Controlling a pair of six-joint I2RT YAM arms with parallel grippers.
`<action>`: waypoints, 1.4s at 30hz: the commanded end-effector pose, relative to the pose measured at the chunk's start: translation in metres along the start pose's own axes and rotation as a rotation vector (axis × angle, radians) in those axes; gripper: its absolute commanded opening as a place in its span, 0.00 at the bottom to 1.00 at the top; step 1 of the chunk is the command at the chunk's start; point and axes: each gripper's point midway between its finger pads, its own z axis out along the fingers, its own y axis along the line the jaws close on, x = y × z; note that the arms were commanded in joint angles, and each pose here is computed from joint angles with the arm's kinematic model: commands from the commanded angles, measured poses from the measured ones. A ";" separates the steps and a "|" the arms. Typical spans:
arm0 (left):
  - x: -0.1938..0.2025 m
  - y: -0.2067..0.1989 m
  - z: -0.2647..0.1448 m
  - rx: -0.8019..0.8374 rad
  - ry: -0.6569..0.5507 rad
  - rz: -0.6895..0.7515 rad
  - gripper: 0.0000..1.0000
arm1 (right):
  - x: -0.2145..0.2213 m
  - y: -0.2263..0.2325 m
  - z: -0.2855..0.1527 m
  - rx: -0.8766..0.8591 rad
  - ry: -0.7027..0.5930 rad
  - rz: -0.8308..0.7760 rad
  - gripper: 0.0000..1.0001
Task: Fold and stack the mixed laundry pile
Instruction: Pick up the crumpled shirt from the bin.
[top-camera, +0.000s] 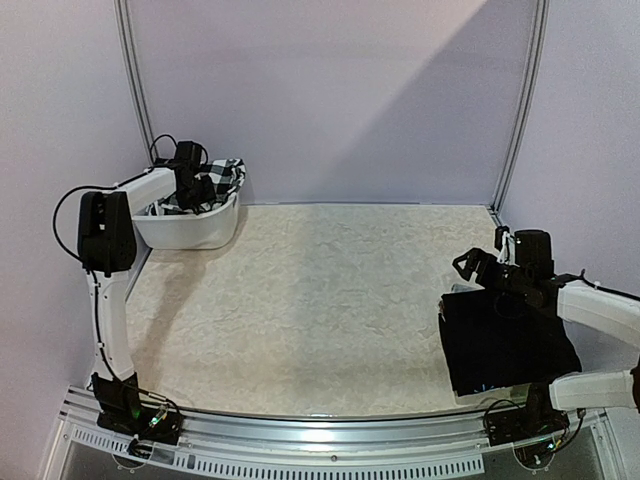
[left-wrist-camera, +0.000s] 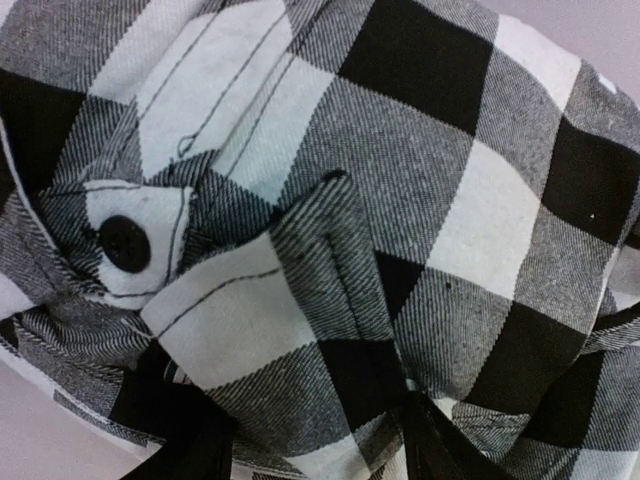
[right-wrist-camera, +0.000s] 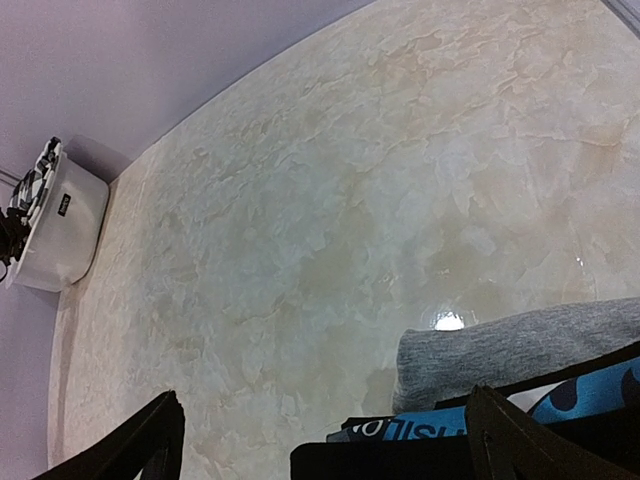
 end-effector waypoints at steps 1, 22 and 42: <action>-0.016 -0.011 0.006 0.064 -0.043 -0.026 0.57 | -0.008 0.006 0.001 -0.001 -0.007 -0.020 0.99; -0.095 -0.076 -0.170 0.254 -0.317 0.036 0.00 | -0.007 0.014 0.007 -0.028 0.023 -0.023 0.99; -0.072 -0.170 -0.465 0.961 -0.394 0.132 0.23 | -0.021 0.058 -0.044 -0.208 -0.057 -0.073 0.99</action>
